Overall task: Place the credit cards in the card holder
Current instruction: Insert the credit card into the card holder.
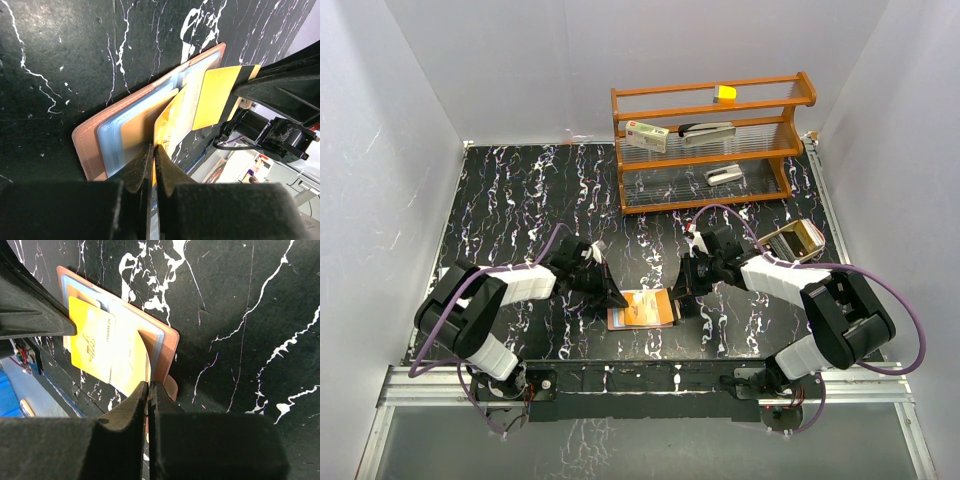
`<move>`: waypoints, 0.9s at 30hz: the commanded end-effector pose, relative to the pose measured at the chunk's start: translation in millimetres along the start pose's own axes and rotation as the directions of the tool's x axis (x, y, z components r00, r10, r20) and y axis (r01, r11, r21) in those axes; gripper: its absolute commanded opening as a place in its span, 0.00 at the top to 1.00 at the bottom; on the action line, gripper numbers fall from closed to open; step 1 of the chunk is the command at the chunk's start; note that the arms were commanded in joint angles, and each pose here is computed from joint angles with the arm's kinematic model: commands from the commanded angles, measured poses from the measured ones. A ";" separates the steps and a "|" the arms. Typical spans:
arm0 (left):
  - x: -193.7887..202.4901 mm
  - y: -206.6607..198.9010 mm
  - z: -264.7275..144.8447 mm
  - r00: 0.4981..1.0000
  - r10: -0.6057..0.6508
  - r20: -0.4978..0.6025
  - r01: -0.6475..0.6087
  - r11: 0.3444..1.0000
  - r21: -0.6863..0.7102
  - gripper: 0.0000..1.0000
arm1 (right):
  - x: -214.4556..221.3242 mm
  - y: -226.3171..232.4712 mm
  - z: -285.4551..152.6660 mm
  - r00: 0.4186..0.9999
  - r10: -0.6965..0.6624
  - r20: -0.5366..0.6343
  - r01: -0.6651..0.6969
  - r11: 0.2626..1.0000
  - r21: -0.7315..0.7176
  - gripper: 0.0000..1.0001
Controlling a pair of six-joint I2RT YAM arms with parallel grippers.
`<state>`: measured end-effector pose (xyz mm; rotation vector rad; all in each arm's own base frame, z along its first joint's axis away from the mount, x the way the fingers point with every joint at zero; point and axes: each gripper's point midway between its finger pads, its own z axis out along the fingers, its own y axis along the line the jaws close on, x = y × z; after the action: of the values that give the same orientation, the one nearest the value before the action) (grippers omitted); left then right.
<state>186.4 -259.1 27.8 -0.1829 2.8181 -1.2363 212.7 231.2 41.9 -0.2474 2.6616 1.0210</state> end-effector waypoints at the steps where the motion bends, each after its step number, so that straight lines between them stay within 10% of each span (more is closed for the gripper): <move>1: -2.0 -16.5 -5.1 1.000 0.010 0.020 -0.010 1.000 0.021 1.00 | -1.5 -7.1 0.1 0.999 -0.036 0.029 0.035 0.999 0.033 1.00; 27: -1.7 -12.8 -0.2 0.999 -0.001 0.049 0.002 1.000 -0.031 1.00 | -1.1 -7.3 -0.8 0.999 -0.038 0.033 0.037 0.999 0.034 1.00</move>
<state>187.4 -265.1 35.9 -0.2046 2.7883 -1.2030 211.6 230.5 41.2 -0.2485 2.6557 1.0221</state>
